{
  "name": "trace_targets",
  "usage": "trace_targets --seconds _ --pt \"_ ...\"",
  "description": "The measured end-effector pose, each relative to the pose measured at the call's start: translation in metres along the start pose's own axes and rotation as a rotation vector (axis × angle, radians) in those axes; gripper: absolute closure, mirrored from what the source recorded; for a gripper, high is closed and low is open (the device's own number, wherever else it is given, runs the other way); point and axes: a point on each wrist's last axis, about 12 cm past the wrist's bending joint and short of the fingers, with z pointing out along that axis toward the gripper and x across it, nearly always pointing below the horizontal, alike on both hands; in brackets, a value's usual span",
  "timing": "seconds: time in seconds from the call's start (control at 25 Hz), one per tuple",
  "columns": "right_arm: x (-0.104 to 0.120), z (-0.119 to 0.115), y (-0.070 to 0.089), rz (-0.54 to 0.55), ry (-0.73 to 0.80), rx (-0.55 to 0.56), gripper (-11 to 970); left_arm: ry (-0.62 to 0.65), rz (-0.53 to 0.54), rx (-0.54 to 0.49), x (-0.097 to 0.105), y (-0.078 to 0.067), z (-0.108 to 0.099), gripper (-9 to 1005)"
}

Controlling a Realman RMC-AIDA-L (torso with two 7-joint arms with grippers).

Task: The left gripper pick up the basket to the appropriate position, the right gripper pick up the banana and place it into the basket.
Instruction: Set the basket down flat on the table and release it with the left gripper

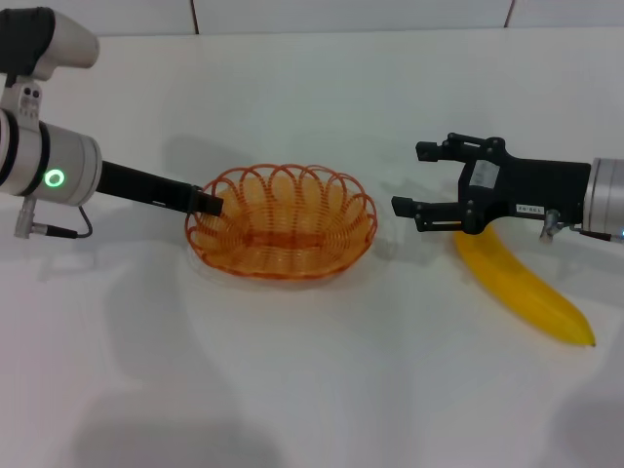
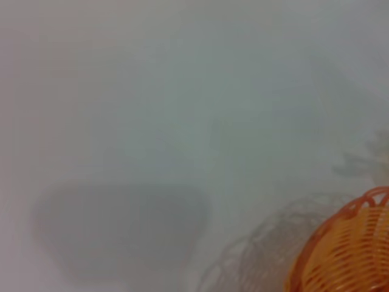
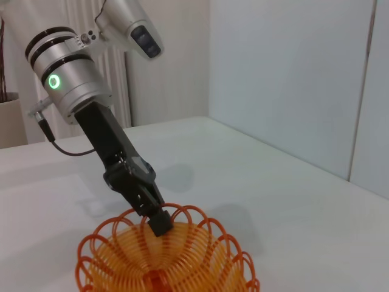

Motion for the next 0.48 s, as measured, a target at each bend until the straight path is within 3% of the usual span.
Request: trace_targets --seconds 0.48 --pt "0.0 0.0 0.0 0.001 0.0 0.0 84 -0.002 -0.01 0.008 -0.0012 -0.0036 0.0032 924"
